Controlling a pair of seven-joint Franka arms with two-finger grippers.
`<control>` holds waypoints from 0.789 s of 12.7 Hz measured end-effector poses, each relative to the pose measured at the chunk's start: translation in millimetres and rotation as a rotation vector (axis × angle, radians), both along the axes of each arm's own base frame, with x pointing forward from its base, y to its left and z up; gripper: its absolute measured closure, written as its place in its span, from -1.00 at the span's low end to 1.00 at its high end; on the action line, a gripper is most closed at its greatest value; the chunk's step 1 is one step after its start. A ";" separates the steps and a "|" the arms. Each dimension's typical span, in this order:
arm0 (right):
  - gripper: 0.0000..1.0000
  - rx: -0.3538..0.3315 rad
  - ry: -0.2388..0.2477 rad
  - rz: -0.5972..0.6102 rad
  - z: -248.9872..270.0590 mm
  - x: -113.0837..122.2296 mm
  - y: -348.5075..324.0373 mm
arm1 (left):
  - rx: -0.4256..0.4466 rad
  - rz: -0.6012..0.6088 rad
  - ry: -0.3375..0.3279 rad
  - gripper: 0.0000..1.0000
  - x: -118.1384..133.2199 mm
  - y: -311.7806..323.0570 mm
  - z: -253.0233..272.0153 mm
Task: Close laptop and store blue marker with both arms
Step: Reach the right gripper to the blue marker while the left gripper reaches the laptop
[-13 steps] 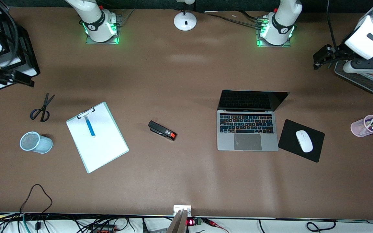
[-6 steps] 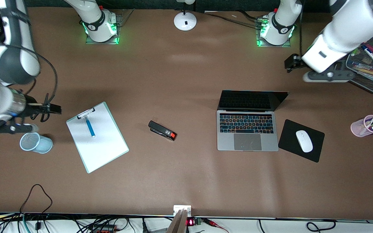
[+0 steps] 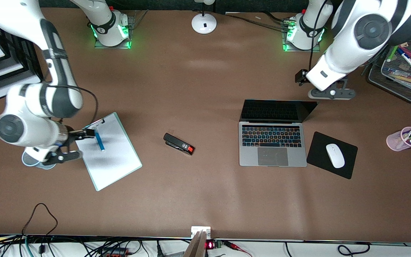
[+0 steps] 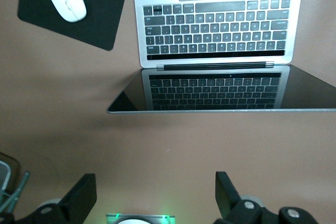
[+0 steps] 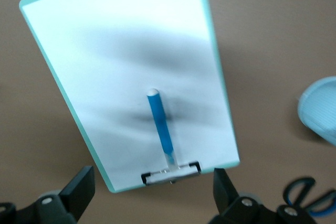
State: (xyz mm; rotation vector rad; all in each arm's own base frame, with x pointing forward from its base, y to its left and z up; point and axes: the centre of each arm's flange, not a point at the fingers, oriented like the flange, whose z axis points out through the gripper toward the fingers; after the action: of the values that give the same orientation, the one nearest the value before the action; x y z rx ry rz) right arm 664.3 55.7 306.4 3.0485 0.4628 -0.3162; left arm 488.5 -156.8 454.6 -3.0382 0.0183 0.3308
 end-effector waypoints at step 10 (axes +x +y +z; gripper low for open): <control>-1.00 0.024 -0.029 0.208 -75.3 12.0 -8.0 | 0.004 0.030 0.066 -1.00 -3.5 -34.8 -92.7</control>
State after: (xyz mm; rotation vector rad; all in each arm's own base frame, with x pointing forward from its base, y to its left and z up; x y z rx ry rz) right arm 676.3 47.7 231.1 2.9871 0.7784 -0.2581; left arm 484.9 -191.7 361.9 -3.0251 -0.0233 0.4325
